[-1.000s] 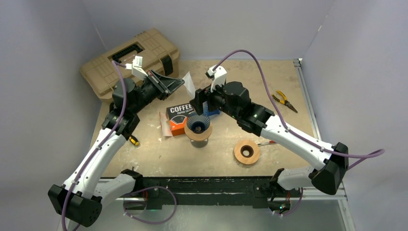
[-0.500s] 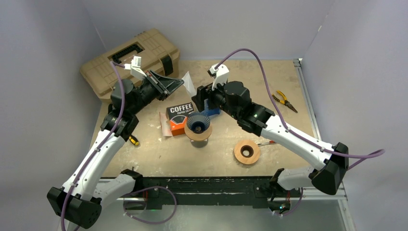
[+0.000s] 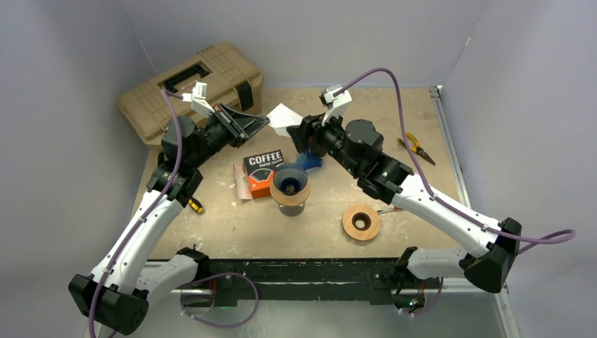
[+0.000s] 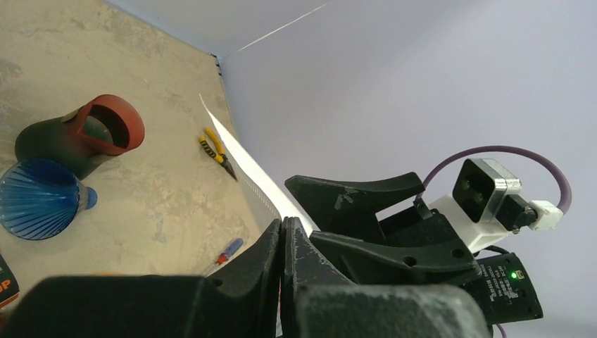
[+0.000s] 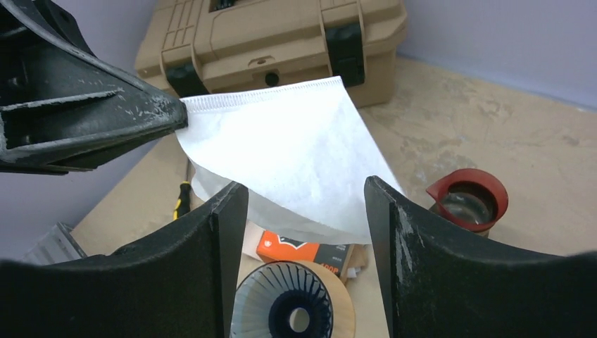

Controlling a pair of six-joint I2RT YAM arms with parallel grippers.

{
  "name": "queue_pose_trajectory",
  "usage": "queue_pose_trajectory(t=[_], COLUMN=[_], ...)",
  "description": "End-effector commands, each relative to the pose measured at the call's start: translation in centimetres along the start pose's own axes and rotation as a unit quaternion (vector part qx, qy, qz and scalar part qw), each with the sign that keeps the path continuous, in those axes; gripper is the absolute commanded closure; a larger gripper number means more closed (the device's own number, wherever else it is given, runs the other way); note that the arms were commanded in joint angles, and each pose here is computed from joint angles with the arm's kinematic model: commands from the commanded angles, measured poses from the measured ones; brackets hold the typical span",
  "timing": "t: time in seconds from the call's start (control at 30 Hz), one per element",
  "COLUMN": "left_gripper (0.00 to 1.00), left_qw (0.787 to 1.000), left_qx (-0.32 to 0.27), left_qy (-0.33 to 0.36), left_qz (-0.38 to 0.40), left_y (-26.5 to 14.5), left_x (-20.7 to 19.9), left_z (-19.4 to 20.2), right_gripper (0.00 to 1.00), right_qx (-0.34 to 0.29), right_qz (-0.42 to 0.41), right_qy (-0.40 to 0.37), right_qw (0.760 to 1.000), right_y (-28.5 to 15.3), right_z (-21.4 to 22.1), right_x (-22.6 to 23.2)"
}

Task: Place the coffee filter in the dripper
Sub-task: Place the coffee filter in the coffee dripper.

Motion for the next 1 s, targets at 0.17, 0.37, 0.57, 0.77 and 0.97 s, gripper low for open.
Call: queue_pose_trajectory(t=[0.17,0.37,0.57,0.77,0.97], left_gripper=[1.00,1.00,1.00,1.00,1.00], left_qw=[0.999,0.999,0.999,0.999,0.998], left_qx=[-0.015,-0.014,-0.009,-0.007,-0.008], left_qy=[0.000,-0.003,-0.009,-0.014,-0.022], left_qz=[0.041,0.044,0.045,0.047,0.057], left_y=[-0.5,-0.4,-0.3,-0.2,-0.1], left_x=[-2.6,-2.6,-2.5,-2.5,-2.7], left_z=[-1.3,-1.2,-1.0,-0.9,-0.9], right_gripper=[0.36,0.35,0.37,0.40,0.46], right_qx=[-0.036,-0.027,-0.034,-0.041,-0.068], right_qz=[-0.013,-0.024,-0.036,-0.064,-0.103], right_qy=[-0.030,-0.065,-0.105,-0.125,-0.118], right_qw=[0.999,0.997,0.993,0.989,0.985], right_y=[0.3,0.7,0.7,0.7,-0.1], right_z=[-1.1,-0.7,-0.3,-0.1,0.1], right_x=[0.3,0.5,0.7,1.5,2.3])
Point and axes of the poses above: each gripper's point midway between its finger pads, its own y axis out along the fingers, its own x axis along the line the jaws close on, z = x × y, the point moved 2 cm from there along -y, back along the fingers, and after that the axes turned 15 degrees about y, right-handed, at the moved point
